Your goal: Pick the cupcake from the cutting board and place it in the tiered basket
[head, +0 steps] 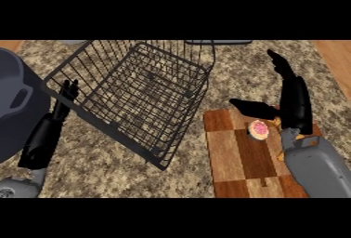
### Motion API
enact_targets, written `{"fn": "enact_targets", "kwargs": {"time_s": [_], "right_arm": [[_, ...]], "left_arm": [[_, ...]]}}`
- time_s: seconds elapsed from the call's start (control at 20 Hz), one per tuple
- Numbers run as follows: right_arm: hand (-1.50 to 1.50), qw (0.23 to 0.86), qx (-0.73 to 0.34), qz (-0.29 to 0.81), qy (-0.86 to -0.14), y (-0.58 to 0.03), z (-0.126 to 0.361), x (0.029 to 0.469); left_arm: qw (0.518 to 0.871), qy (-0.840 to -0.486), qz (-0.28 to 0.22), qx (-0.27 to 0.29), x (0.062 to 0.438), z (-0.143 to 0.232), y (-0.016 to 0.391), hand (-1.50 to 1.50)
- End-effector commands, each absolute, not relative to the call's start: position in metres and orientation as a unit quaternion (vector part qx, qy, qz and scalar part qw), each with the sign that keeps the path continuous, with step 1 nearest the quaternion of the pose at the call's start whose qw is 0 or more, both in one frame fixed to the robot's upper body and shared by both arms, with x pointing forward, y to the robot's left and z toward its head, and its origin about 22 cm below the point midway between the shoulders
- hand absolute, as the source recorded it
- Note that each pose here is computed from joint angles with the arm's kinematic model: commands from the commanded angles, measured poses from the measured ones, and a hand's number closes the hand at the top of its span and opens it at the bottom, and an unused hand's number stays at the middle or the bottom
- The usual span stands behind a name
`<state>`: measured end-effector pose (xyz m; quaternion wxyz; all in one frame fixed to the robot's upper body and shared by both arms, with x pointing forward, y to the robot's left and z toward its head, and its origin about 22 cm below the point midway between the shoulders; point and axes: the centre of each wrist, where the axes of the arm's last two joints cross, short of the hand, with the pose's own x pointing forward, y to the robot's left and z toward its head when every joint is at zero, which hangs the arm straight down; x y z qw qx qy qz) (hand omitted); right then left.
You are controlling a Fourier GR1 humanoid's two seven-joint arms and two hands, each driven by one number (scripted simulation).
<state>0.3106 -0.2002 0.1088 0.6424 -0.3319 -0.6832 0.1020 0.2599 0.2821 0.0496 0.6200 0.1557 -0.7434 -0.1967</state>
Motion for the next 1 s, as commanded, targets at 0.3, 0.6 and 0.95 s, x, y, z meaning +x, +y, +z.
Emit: {"fn": "enact_targets", "kwargs": {"time_s": [0.3, 0.6, 0.95], "right_arm": [[-1.50, 0.715, -0.489, 0.277, -0.416, -0.174, 0.142, 0.306], [-1.50, 0.722, -0.524, 0.283, -0.352, -0.135, 0.165, 0.312], [-1.50, 0.736, -0.523, 0.282, -0.324, -0.097, 0.145, 0.330]], "left_arm": [[0.616, -0.746, -0.207, 0.147, 0.256, 0.046, 0.274, 0.00], [0.605, -0.756, -0.207, 0.141, 0.256, 0.044, 0.263, 0.00], [0.613, -0.748, -0.212, 0.139, 0.251, 0.041, 0.265, 0.00]]}}
